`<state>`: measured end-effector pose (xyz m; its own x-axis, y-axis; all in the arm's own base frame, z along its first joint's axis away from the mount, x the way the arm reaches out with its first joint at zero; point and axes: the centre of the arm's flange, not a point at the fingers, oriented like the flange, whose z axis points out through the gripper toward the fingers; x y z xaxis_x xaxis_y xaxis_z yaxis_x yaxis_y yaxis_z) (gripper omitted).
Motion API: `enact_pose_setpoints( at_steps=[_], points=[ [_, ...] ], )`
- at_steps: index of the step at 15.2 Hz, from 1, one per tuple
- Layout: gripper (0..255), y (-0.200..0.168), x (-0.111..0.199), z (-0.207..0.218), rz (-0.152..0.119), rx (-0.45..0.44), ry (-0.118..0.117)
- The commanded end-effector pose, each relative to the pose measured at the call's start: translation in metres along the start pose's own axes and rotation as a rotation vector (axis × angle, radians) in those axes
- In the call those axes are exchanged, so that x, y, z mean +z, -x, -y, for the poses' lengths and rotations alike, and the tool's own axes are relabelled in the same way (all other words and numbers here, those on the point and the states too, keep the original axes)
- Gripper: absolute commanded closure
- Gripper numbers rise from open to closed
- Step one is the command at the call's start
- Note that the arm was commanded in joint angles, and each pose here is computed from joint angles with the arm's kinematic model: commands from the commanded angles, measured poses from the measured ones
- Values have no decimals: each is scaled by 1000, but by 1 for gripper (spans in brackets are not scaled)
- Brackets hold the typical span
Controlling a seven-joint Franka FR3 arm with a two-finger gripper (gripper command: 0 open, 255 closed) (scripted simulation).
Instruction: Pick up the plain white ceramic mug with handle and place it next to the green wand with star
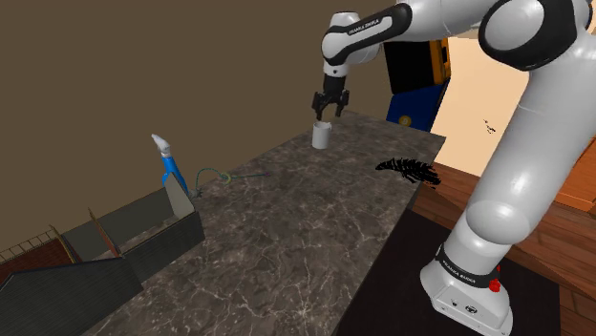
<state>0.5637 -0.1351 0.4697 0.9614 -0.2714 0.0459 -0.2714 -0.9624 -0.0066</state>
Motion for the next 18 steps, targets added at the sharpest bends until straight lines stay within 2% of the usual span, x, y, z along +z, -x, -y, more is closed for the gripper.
enact_pose_setpoints(
  at_steps=[1,9,18],
  points=[
    [0,-21,13,-7,-5,7,3],
    [0,-109,61,-30,-23,33,14],
    [0,-114,103,-31,-24,35,14]
  ],
)
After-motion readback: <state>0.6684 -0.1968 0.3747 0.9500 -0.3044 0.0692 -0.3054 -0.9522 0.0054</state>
